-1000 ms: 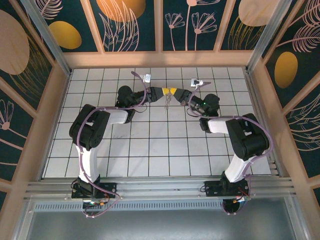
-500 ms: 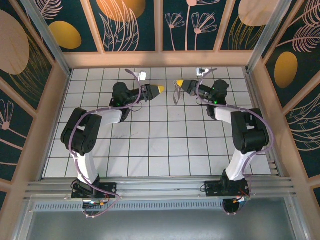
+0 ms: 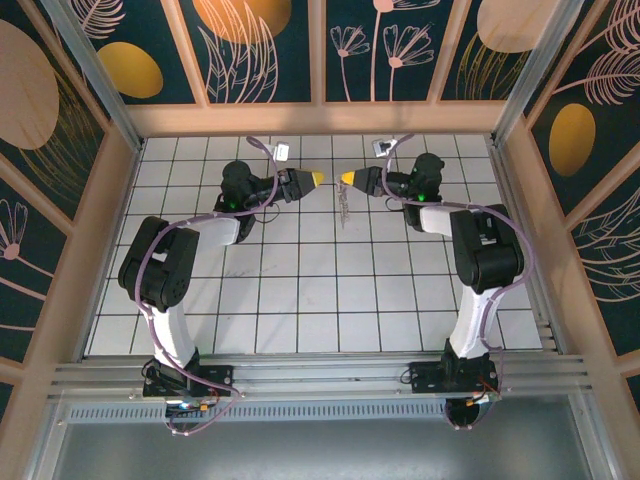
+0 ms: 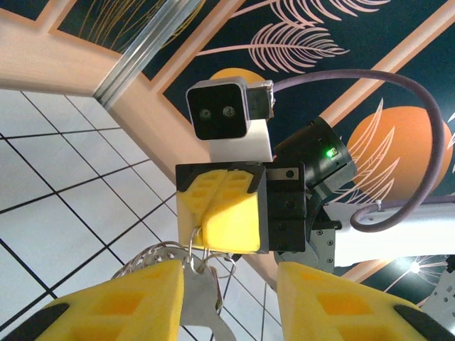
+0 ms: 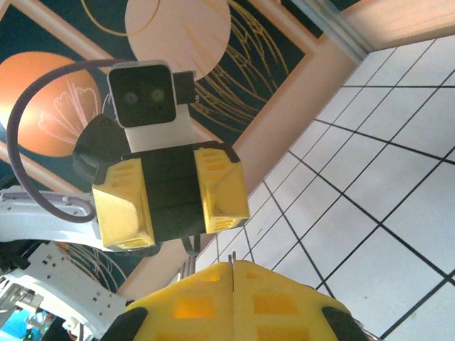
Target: Put the keys on the keyring
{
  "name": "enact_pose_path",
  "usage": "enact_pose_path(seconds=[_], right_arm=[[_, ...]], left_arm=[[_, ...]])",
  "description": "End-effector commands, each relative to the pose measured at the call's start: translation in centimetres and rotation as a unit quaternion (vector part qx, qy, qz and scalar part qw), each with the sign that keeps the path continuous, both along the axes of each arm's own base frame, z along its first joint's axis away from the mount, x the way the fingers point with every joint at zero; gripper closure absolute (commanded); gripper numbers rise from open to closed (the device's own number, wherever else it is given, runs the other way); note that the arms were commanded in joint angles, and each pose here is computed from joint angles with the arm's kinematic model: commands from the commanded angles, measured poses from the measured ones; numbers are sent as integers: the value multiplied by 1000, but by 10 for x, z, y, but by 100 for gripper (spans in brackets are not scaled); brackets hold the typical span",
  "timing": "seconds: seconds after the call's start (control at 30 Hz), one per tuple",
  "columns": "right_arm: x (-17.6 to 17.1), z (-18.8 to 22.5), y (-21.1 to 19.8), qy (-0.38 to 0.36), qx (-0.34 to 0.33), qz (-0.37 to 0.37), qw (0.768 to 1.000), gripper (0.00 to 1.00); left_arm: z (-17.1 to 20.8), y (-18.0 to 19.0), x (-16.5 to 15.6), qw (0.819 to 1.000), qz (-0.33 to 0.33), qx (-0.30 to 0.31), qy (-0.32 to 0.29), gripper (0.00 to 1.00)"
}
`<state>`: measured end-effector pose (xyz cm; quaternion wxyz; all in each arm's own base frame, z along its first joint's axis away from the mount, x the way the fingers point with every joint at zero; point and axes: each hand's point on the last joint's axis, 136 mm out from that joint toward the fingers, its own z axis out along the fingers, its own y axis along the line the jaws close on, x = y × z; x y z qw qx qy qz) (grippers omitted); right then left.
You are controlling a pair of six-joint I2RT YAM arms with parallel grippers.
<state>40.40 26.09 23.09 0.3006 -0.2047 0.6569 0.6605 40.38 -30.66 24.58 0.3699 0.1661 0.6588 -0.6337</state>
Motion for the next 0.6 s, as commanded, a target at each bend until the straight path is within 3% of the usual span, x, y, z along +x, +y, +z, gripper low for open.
enact_pose_path(seconds=[0.0, 0.57], right_arm=[[-7, 15, 8, -46, 1, 29, 999, 100], [-12, 20, 28, -54, 2, 46, 997, 100]], left_arm=[[5, -2, 0, 1000, -13, -3, -18, 61], [4, -4, -5, 999, -39, -29, -4, 62]])
